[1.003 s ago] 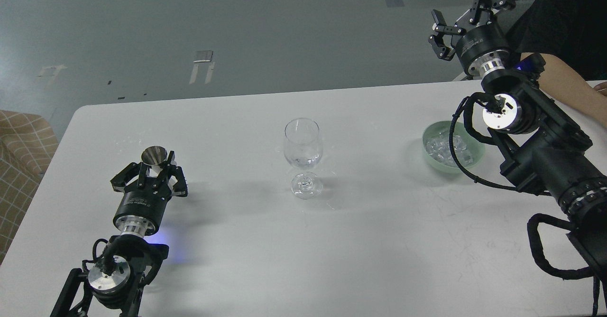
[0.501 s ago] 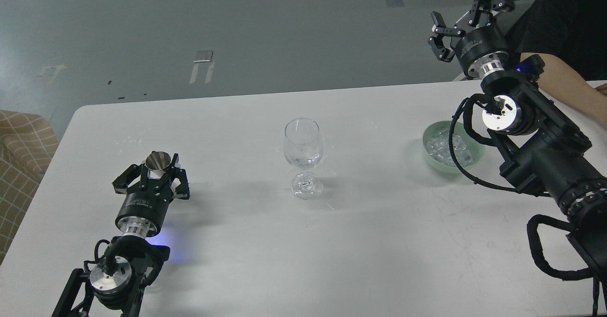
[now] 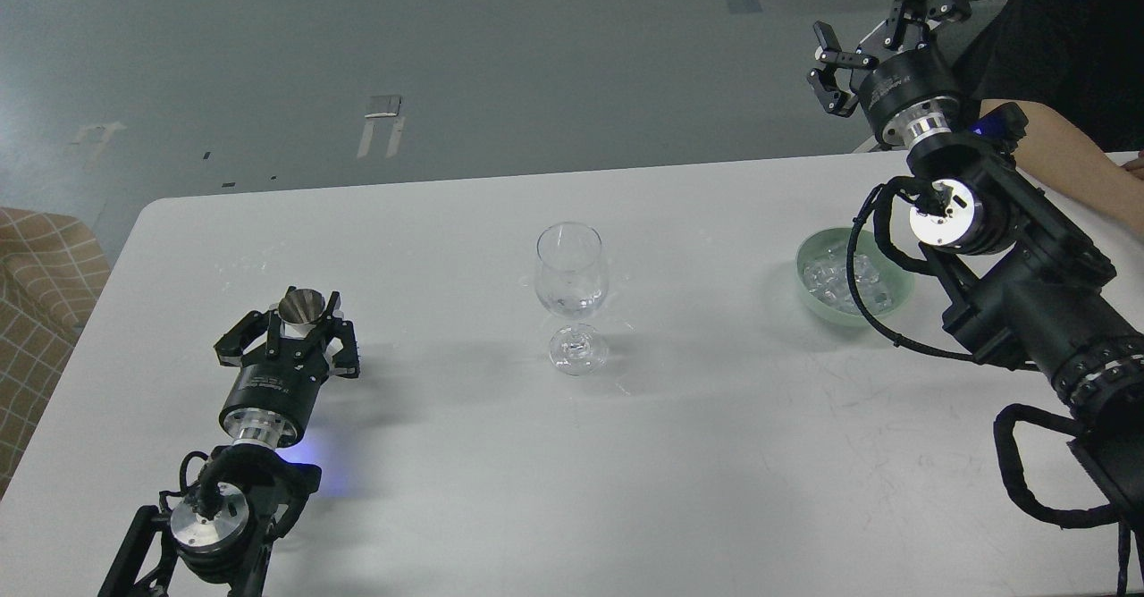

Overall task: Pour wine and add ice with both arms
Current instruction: 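Bring the jigger back down to its spot with the left gripper, then release the jigger on the table and withdraw the left gripper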

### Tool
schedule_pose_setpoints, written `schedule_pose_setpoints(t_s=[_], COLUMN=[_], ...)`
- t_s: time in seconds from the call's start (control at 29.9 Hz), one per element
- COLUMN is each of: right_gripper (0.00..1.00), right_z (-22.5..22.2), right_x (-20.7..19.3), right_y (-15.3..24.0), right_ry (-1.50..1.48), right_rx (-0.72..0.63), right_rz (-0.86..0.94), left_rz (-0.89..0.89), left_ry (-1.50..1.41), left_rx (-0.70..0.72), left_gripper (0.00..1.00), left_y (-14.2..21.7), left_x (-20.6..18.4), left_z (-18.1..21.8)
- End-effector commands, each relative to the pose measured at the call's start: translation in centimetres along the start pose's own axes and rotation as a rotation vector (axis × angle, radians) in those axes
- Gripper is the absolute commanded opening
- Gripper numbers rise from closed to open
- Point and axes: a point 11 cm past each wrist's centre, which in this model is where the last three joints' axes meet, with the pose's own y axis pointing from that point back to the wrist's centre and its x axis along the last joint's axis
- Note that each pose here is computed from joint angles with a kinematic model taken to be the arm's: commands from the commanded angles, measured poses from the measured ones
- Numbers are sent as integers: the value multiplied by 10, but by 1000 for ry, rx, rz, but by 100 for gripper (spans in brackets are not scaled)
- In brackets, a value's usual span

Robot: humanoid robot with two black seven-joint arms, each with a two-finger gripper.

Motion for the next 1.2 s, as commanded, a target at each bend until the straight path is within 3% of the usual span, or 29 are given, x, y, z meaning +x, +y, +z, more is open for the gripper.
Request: schedule_pose_setpoints(t_s=[0.0,0.3,0.43,0.64,1.17], right_gripper=[100,100,100,100,100], right_z=[0,-1,-2,-3,-3], right_x=[0,0,0,2,1], right_y=[0,0,0,0,-1], right_ry=[0,0,1,3,1], right_rx=[-1,1,2,3,6], right_rz=[0,0,1,2,2], left_rz=[0,-1,2,10,22], left_ry=[0,-3,-5,-6,-11], left_rx=[1,6,11,15,11], left_gripper=[53,64,83,98,98], left_y=[0,-1,-1,0,8], left_x=[0,-1,-1,1,7], left_z=[0,-1,-1,-2,1])
